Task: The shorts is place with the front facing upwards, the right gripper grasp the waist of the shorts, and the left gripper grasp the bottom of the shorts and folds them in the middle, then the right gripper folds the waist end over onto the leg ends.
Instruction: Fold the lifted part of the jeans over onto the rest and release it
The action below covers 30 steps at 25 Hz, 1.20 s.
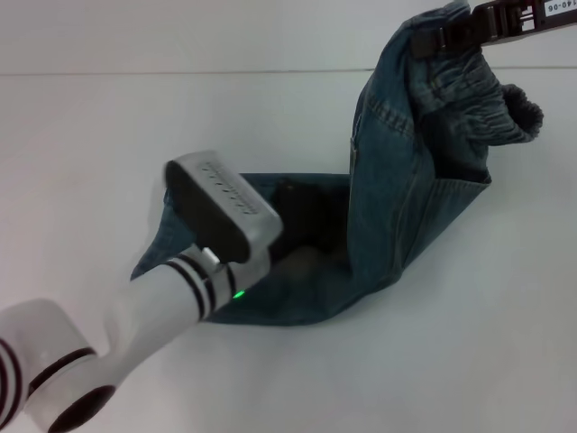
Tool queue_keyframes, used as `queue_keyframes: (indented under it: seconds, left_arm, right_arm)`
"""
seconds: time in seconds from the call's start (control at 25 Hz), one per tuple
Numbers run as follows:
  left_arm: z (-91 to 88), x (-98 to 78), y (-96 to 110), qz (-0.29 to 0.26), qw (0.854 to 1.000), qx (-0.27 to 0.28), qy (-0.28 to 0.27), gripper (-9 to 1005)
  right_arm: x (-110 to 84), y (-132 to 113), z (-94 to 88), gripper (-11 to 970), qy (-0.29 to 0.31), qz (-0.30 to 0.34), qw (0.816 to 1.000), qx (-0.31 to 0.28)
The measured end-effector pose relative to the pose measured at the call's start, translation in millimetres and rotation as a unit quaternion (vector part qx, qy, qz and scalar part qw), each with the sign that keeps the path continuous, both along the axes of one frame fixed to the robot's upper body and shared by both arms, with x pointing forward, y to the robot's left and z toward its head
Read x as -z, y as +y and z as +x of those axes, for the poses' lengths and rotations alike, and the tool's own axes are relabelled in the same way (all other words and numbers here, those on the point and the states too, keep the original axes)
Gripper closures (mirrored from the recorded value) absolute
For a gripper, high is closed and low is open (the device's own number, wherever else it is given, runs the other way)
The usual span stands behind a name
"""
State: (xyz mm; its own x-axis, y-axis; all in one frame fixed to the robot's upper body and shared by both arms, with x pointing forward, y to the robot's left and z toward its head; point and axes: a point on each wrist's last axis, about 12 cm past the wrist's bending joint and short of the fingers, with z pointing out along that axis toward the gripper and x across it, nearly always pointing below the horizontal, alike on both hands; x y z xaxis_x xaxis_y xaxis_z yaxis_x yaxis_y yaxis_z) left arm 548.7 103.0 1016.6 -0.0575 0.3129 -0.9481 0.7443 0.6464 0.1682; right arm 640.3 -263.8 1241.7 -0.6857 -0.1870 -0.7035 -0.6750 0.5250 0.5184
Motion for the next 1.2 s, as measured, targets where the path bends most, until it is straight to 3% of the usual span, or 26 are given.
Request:
queue_keyframes:
  seconds: [0.2, 0.44, 0.68, 0.8, 0.96, 1.2]
  left_arm:
    - [-4.3, 6.3, 29.4, -0.041, 0.997, -0.072, 0.000, 995]
    - [-11.5, 5.6, 75.5, -0.130, 0.981, -0.144, -0.010, 995]
    - [-14.6, 0.6, 141.5, -0.200, 0.961, -0.190, 0.012, 996]
    - [-25.5, -9.0, 178.0, -0.233, 0.956, -0.177, 0.030, 996]
    - [-47.7, -27.1, 211.8, -0.249, 0.960, -0.121, 0.043, 996]
    - [-80.6, -52.4, 232.6, -0.248, 0.967, -0.006, 0.056, 996]
  right_arm:
    - [1.7, 2.0, -0.7, 840, 0.003, -0.005, 1.000, -0.006]
    - [6.0, 7.1, -2.1, 833, 0.007, -0.002, 1.000, -0.013]
    - [8.5, 14.6, -0.2, 825, 0.007, -0.005, 1.000, -0.022]
    - [11.1, 26.1, 1.0, 822, 0.003, -0.014, 0.999, -0.039]
    - [16.5, 49.9, 3.5, 817, -0.001, -0.029, 0.997, -0.071]
    - [25.7, 98.6, 8.6, 810, -0.014, -0.064, 0.990, -0.122]
